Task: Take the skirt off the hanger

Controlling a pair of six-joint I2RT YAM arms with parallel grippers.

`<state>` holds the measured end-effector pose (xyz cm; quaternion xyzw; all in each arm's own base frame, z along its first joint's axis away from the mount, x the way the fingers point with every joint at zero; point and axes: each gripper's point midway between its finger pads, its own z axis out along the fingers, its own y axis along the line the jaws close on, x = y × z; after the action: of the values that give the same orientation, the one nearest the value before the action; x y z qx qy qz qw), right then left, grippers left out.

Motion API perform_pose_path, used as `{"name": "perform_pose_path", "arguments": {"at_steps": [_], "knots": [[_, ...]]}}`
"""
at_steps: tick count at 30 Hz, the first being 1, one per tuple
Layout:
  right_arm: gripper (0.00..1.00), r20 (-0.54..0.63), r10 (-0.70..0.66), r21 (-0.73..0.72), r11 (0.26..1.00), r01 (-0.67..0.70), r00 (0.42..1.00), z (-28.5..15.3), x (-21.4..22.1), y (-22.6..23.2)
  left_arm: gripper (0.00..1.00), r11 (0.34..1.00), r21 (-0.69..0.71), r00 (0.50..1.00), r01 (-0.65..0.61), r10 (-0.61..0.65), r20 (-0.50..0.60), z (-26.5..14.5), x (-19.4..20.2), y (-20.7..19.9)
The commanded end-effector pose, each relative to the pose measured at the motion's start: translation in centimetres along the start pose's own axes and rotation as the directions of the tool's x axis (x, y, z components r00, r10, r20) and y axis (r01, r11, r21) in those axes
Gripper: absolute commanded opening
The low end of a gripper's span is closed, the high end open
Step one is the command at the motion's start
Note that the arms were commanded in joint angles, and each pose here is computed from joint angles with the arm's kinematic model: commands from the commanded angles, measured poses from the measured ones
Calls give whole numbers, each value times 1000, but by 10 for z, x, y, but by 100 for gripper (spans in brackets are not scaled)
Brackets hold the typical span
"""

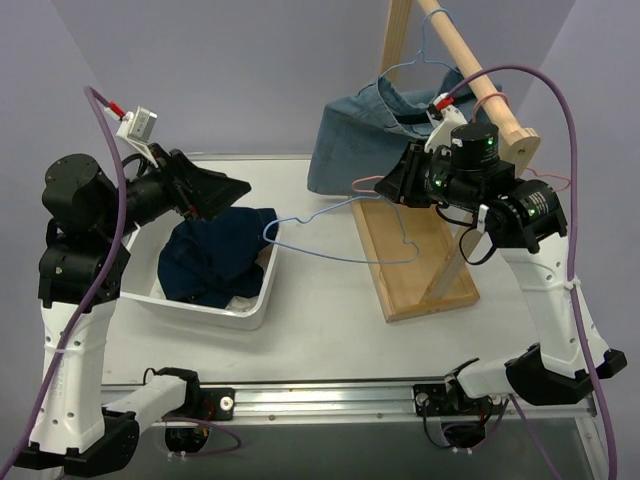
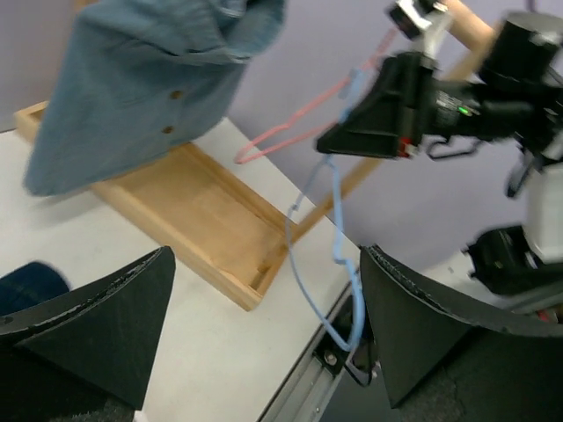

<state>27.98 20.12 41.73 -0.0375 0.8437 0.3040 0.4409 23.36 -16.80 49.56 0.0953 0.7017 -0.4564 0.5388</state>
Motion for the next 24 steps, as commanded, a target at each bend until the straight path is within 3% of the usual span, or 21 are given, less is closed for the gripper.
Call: {"name": "perform_pose_path", "arguments": {"at_steps": [1,8,11,24], "knots": [[0,2,-7,49,999,7,1000,2,-1,-11,94,934,313,983,-170,181,-7,-10,-2,-66],[0,6,-6,43,999,6,1000,1,-1,-9,93,874,467,968,-132,215,-129,-16,35,-89],[0,6,-8,43,999,8,1000,2,-1,-10,87,871,477,960,-119,224,-169,-14,47,-92],[0,25,-1,14,1000,1,1000,-4,-7,-2,87,902,413,909,-127,272,-315,9,86,-81]]}}
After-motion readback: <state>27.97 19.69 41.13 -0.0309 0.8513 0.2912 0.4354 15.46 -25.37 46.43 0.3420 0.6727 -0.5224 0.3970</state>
